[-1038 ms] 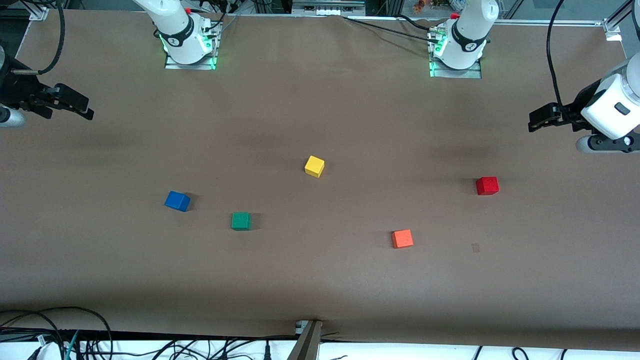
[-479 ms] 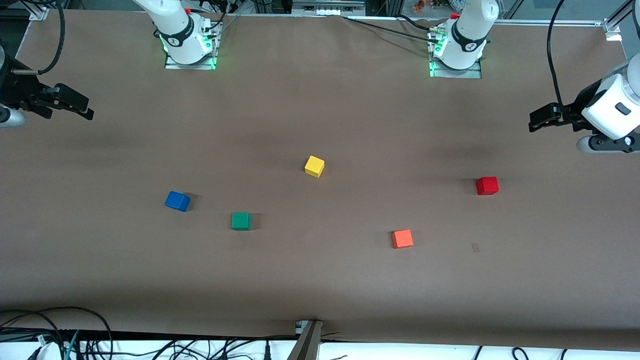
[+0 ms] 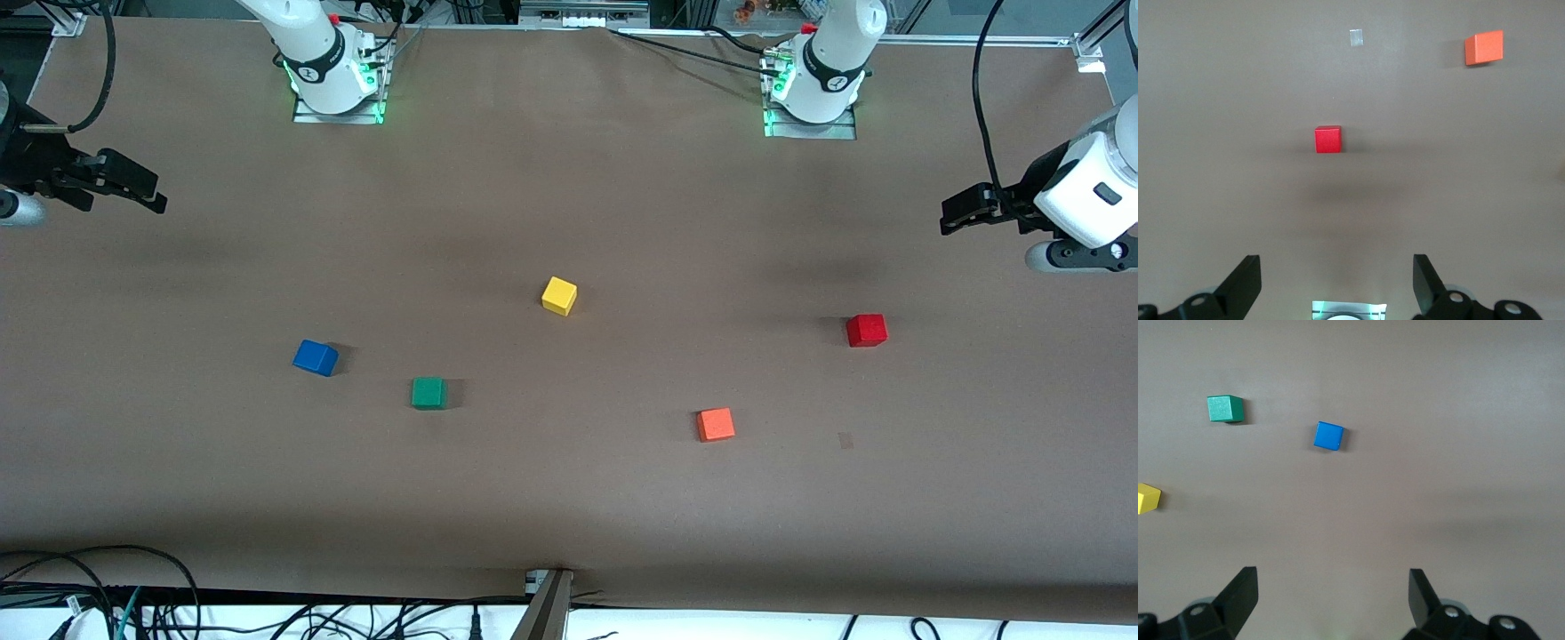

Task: Pass red block to right arm, stack on blue

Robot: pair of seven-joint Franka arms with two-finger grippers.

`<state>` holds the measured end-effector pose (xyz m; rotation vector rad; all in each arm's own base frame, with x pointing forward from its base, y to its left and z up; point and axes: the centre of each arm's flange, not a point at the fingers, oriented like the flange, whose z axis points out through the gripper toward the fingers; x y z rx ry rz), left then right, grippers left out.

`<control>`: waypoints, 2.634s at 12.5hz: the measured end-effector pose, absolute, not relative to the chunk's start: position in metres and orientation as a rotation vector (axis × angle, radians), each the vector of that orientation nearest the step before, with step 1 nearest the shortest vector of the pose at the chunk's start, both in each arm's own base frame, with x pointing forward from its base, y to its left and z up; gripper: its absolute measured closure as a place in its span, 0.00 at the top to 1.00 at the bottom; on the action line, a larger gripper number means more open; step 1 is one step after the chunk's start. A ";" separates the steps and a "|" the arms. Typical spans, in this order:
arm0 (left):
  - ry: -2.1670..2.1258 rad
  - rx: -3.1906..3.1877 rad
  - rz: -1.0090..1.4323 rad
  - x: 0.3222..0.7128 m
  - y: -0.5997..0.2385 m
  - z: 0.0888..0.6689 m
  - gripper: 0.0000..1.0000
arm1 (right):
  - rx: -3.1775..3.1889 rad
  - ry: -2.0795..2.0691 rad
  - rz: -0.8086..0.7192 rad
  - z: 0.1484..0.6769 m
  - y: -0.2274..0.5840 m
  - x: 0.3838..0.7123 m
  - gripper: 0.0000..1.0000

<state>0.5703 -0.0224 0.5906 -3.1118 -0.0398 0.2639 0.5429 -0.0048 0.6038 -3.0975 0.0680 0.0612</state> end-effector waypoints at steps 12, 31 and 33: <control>-0.009 -3.077 0.311 0.584 -0.030 0.562 1.00 | -3.098 0.068 0.061 0.604 -0.005 0.543 1.00; -0.078 -3.079 0.442 0.621 0.004 0.361 1.00 | -3.098 0.068 0.062 0.604 -0.005 0.543 1.00; -0.081 -3.088 0.404 0.613 0.006 0.327 1.00 | -3.098 0.068 0.062 0.604 -0.005 0.543 1.00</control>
